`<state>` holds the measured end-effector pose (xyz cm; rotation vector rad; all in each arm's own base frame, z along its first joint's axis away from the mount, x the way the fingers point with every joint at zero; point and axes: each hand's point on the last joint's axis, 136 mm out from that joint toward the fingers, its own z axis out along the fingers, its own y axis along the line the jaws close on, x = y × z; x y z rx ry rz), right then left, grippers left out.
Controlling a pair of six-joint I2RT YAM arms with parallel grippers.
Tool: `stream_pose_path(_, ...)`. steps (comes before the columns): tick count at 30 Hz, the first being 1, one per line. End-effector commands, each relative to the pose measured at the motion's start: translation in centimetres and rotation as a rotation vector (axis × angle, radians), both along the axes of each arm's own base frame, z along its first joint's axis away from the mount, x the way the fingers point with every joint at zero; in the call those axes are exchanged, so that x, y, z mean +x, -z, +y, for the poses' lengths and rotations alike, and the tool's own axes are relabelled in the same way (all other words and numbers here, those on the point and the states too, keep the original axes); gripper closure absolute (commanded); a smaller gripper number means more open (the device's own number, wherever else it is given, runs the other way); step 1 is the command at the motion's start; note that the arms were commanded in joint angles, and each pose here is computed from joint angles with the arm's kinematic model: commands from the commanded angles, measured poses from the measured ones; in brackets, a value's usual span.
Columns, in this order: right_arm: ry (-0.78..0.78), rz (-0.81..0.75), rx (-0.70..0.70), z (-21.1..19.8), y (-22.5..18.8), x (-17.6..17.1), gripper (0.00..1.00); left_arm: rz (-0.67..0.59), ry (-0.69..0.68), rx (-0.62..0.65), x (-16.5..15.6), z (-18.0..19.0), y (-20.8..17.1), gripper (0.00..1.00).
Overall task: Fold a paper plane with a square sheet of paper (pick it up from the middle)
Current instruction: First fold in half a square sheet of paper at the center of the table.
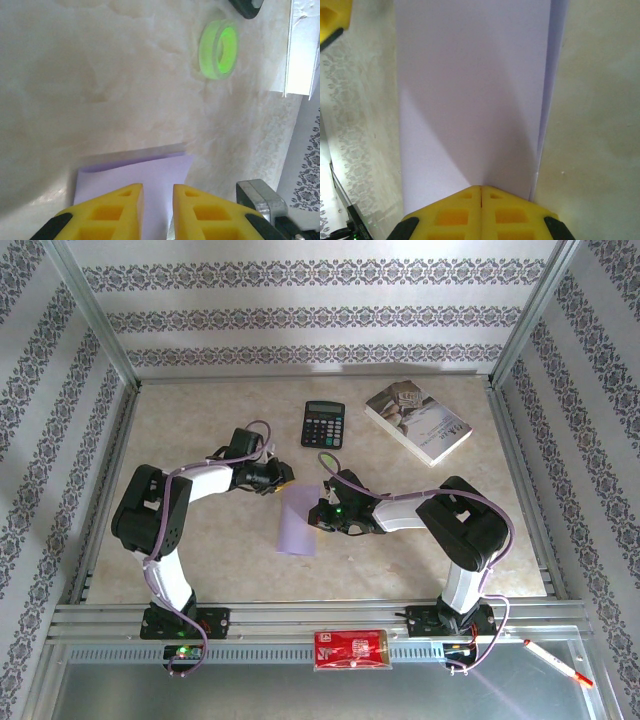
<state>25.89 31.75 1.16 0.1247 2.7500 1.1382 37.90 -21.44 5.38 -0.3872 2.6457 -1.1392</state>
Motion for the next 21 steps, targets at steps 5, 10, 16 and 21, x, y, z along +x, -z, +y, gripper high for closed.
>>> stream_pose_path(5, 0.031, 0.21, -0.317, -7.0, 7.3, -5.1, 1.0, 0.06, 0.023, 0.054, -0.3, 0.3, 3.1, 0.79)
stream_pose_path(10, 0.033, 0.211, -0.319, -7.1, 7.4, -5.1, 1.0, 0.07, -0.008, 0.079, 0.0, 1.8, 4.1, 0.8)
stream_pose_path(16, 0.036, 0.215, -0.321, -7.2, 7.6, -5.4, 1.0, 0.04, -0.004, 0.088, 0.3, 2.2, 2.7, 0.76)
stream_pose_path(21, 0.037, 0.213, -0.319, -7.3, 7.5, -5.3, 1.0, 0.008, 0.008, 0.045, -1.4, 1.3, -0.2, 0.69)
